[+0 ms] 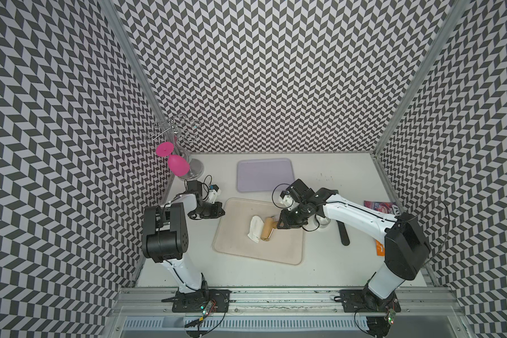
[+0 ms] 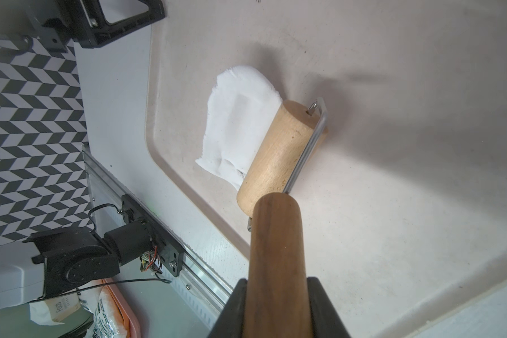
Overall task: Roll out the dumpling wrappers from the dough
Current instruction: Flatten out the dough on the work surface.
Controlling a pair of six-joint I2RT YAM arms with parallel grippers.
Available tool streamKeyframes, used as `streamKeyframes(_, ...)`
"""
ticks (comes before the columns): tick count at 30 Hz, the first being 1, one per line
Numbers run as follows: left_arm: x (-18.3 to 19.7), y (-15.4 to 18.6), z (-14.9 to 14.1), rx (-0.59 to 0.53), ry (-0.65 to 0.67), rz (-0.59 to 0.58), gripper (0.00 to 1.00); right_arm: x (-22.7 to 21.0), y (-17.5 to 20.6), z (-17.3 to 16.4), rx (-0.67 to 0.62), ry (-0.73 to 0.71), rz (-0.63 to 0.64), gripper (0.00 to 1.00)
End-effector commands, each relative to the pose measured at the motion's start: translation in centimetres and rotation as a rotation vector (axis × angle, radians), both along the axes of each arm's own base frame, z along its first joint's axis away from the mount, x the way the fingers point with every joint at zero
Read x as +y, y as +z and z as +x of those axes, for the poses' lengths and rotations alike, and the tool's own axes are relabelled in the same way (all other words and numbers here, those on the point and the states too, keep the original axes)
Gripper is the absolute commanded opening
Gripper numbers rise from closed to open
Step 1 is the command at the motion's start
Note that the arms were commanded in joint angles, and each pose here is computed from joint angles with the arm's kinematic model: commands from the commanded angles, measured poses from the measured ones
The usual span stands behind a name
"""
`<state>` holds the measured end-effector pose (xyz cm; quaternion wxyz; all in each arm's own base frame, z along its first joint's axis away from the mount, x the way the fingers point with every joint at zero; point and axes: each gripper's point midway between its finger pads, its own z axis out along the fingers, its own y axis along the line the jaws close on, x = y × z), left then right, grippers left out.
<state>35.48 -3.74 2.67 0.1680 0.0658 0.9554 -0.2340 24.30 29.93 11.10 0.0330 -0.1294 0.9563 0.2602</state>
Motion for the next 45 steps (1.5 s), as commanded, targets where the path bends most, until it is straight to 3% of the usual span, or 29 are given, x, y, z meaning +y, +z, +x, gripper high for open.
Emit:
streamKeyframes(1,0.2,-0.3,-1.0,0.025,-0.005,-0.007,0.0,-9.8,-6.3,-3.4,0.159,-0.08,-0.455,0.0)
streamKeyframes(12,0.2,-0.2,-0.9,0.023,-0.005,-0.009,0.0,-10.6,-4.2,-2.0,0.112,-0.125,-0.447,0.0)
streamKeyframes(21,0.0,-0.1,-0.9,0.021,-0.008,-0.015,0.0,-3.1,7.8,1.2,-0.09,-0.016,-0.177,0.0)
streamKeyframes(25,0.0,-0.1,-1.0,0.024,-0.01,-0.018,0.0,1.3,9.8,0.5,-0.118,0.089,-0.131,0.0)
streamKeyframes(37,0.1,0.0,-0.9,0.021,-0.009,-0.015,0.0,6.4,5.9,1.0,-0.059,0.154,-0.088,0.0)
streamKeyframes(45,0.1,-0.1,-1.0,0.022,-0.008,-0.015,0.0,3.0,-0.9,0.1,0.042,0.116,-0.188,0.0)
